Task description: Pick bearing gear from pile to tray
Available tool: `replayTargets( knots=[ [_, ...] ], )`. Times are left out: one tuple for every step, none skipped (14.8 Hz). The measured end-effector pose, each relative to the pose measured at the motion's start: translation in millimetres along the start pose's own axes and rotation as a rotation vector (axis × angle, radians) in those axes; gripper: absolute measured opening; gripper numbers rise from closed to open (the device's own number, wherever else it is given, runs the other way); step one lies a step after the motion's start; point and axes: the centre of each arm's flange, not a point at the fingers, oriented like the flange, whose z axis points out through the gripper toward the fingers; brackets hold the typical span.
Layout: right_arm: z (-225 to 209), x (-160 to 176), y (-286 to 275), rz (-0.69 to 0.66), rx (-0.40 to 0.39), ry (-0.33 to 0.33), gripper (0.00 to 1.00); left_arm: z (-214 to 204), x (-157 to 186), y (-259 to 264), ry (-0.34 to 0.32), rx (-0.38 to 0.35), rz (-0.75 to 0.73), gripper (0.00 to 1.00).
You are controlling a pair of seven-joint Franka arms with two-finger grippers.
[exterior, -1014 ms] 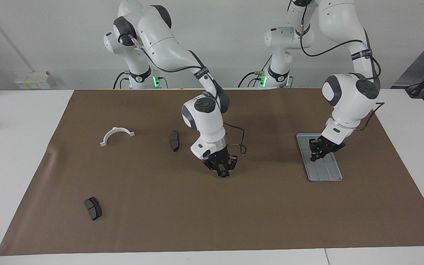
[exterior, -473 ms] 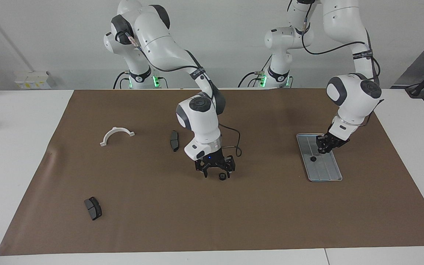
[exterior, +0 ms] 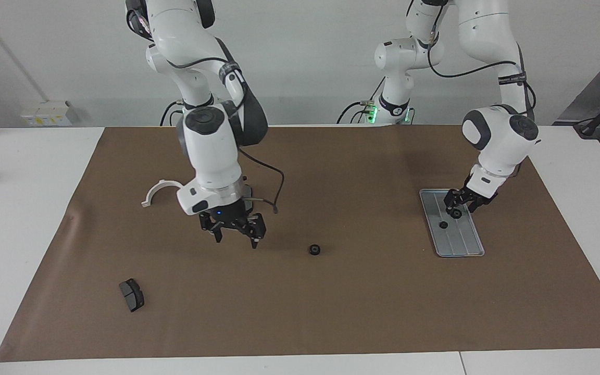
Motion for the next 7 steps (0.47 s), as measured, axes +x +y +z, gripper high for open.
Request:
replayTargets(
  knots=[
    [-11.8,6.7,20.7,-0.01,-0.014,-0.013,1.0,-3.7,1.4,1.7,0.007,0.0,0.003,1.0],
    [-23.0,12.2,38.3,-0.012,-0.023,-0.02,1.0,-8.5,4.0,3.8,0.016,0.0,0.007,1.0],
    [-35.0,16.6,53.4,-0.013,-0.028,-0.021,1.0,-14.6,8.4,6.9,0.028,-0.001,0.014,1.0],
    [-48.5,19.4,66.2,-0.019,-0.031,-0.021,1.0,-20.8,13.6,12.9,0.04,-0.002,0.029,1.0],
    [-63.9,20.1,76.9,-0.029,-0.034,-0.022,1.0,-26.4,18.8,24.9,0.052,-0.004,0.054,1.0],
    [-80.7,19.1,86.3,-0.032,-0.037,-0.024,1.0,-30.8,22.9,41.4,0.06,-0.007,0.083,1.0],
    [-98.6,16.6,95.5,-0.028,-0.04,-0.029,1.0,-34.4,25.9,61.0,0.067,-0.012,0.116,1.0]
  ],
)
